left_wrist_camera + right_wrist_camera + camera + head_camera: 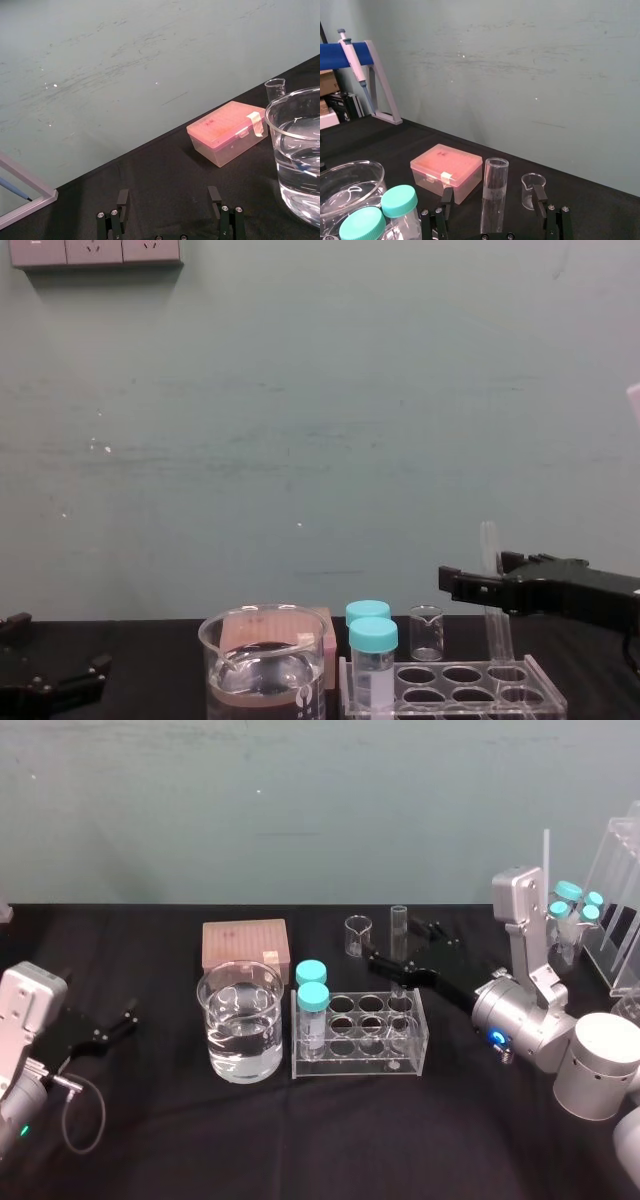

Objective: Hold the test tube with one hand and immerse one end into the beaker, then return it to the test tube rack.

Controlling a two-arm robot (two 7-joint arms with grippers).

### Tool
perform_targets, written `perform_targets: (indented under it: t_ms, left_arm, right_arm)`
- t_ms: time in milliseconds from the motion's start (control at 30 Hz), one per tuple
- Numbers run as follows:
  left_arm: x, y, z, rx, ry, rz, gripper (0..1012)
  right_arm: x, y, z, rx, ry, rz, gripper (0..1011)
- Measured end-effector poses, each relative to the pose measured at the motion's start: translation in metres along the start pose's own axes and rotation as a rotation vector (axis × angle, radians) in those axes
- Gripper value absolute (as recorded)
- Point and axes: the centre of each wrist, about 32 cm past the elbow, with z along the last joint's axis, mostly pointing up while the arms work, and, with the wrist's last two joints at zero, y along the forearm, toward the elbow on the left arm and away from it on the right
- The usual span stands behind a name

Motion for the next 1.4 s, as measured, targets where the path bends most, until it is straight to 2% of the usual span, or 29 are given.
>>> perform_targets:
  t_ms: [867,1067,1400]
  left_arm:
    - [0.0000,0.0000,0.0000,0.000,0.000,0.000,1000]
    - [0.0000,0.0000,0.0000,0.000,0.000,0.000,1000]
    - [0.0000,0.0000,0.0000,0.000,0.000,0.000,1000]
  right_arm:
    - [-0.0016,-0.0027,0.0000,-0.021,-0.010,0.006,997]
    - [-0.0016,-0.0025,0.0000,-0.020,-0.009,0.006,885]
    - [-0.0014,-0.0023,0.0001,-0.020,-0.007,0.005,569]
